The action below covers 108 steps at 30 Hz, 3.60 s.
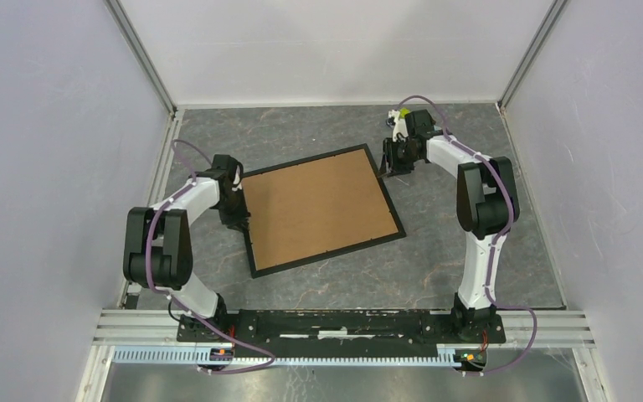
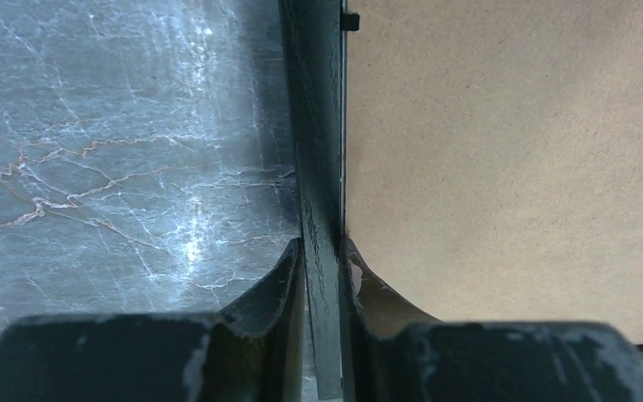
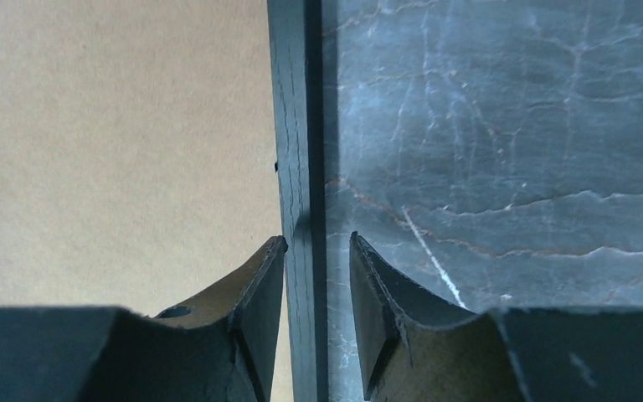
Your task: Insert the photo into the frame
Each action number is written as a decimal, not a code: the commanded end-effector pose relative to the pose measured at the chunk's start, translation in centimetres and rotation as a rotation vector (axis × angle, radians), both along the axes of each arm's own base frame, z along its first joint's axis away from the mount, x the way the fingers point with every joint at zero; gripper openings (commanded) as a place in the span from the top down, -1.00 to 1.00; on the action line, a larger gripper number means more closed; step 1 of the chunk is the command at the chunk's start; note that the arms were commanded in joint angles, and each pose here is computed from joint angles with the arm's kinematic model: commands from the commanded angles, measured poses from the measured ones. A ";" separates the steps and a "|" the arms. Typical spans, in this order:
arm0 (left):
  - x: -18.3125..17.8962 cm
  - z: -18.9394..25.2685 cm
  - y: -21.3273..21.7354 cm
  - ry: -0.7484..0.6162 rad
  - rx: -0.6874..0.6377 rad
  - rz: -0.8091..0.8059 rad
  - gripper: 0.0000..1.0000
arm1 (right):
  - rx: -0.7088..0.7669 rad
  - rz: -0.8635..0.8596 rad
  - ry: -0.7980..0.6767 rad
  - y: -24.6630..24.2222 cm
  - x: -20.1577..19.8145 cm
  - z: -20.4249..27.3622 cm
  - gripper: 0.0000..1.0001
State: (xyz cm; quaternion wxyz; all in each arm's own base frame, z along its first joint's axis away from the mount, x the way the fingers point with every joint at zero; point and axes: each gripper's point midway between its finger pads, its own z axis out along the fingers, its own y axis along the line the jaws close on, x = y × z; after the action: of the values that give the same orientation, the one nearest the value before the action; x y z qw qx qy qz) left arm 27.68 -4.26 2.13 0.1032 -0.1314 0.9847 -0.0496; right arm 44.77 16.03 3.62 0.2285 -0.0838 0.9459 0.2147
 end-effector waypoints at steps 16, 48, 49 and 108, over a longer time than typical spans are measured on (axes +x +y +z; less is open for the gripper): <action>-1.4 -1.4 -1.6 0.026 0.091 -0.163 0.92 | 0.087 0.049 0.017 0.1 1.4 1.3 0.25; -1.3 -1.3 -1.7 0.025 0.086 -0.166 0.94 | 0.071 0.069 0.057 1.2 2.7 -1.2 0.34; -1.3 -1.3 -1.7 0.026 0.086 -0.165 0.95 | 0.072 0.072 0.057 1.3 2.7 -1.2 0.34; -1.5 -1.3 -2.3 0.034 0.051 -0.176 0.95 | 0.175 0.023 0.022 3.2 3.9 -1.9 0.39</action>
State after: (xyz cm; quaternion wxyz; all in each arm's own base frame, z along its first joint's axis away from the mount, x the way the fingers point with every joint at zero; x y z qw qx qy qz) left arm 27.62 -5.29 2.32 0.1196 -0.0771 0.9898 -0.0079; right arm 49.29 18.37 2.51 0.2382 -0.0847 0.9316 0.2612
